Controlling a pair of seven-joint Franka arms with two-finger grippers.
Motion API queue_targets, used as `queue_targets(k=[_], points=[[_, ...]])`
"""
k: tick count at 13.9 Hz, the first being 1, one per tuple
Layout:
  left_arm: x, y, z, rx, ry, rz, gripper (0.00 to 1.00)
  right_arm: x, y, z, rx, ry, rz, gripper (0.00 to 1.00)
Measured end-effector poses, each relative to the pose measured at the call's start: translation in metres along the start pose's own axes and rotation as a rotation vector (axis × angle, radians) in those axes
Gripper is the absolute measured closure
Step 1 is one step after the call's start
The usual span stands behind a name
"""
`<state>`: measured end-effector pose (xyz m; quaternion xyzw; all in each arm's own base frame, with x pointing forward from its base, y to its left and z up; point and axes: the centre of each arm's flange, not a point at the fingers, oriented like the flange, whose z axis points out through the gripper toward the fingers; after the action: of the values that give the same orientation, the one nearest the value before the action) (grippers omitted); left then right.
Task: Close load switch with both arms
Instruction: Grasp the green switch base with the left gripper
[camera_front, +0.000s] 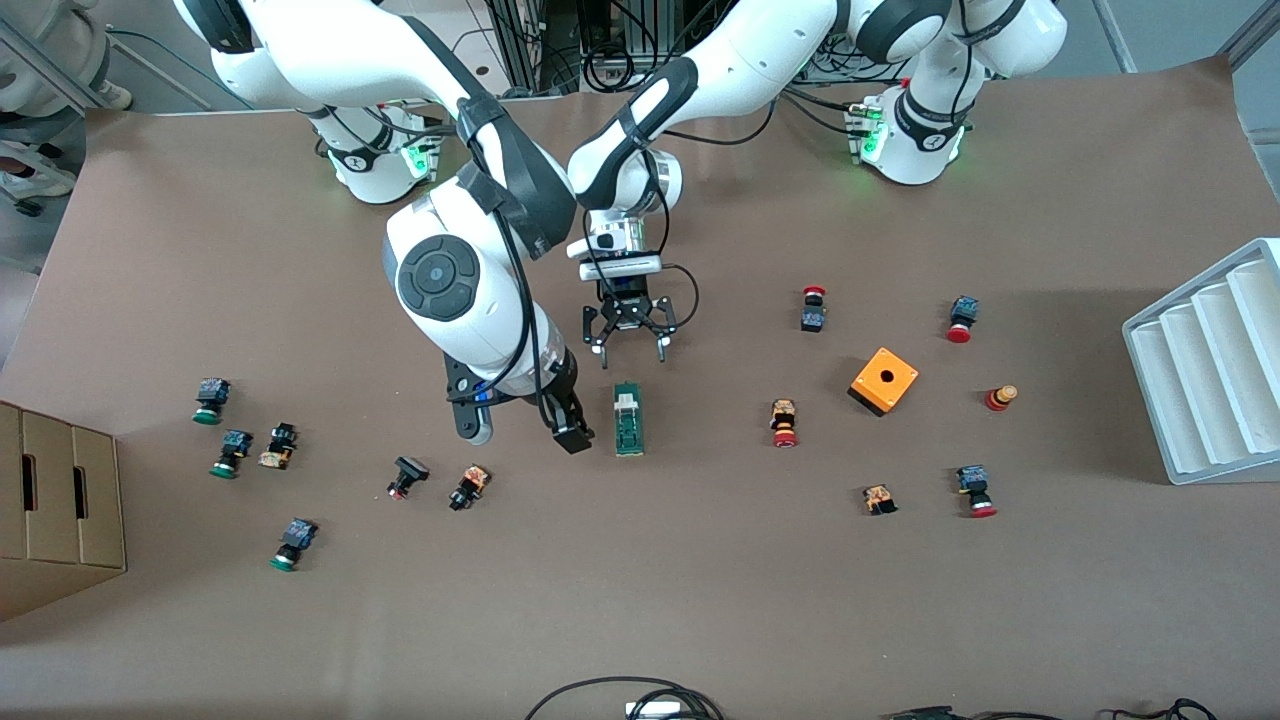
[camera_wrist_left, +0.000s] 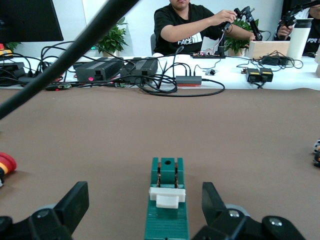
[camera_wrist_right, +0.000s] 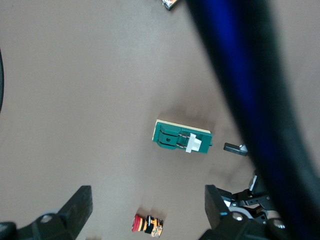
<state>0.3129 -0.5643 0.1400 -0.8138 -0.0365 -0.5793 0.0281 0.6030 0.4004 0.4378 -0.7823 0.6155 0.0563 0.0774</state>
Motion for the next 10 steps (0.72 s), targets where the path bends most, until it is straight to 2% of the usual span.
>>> queue_targets(k=[6, 10], points=[[-0.009, 0.012, 0.007, -0.031, -0.001, 0.0, 0.0, 0.014, -0.006, 0.014, -0.014, 0.011, 0.021, 0.0], [-0.022, 0.012, 0.022, -0.015, -0.007, 0.002, 0.0, 0.009, -0.006, 0.018, -0.003, 0.007, 0.015, 0.0]])
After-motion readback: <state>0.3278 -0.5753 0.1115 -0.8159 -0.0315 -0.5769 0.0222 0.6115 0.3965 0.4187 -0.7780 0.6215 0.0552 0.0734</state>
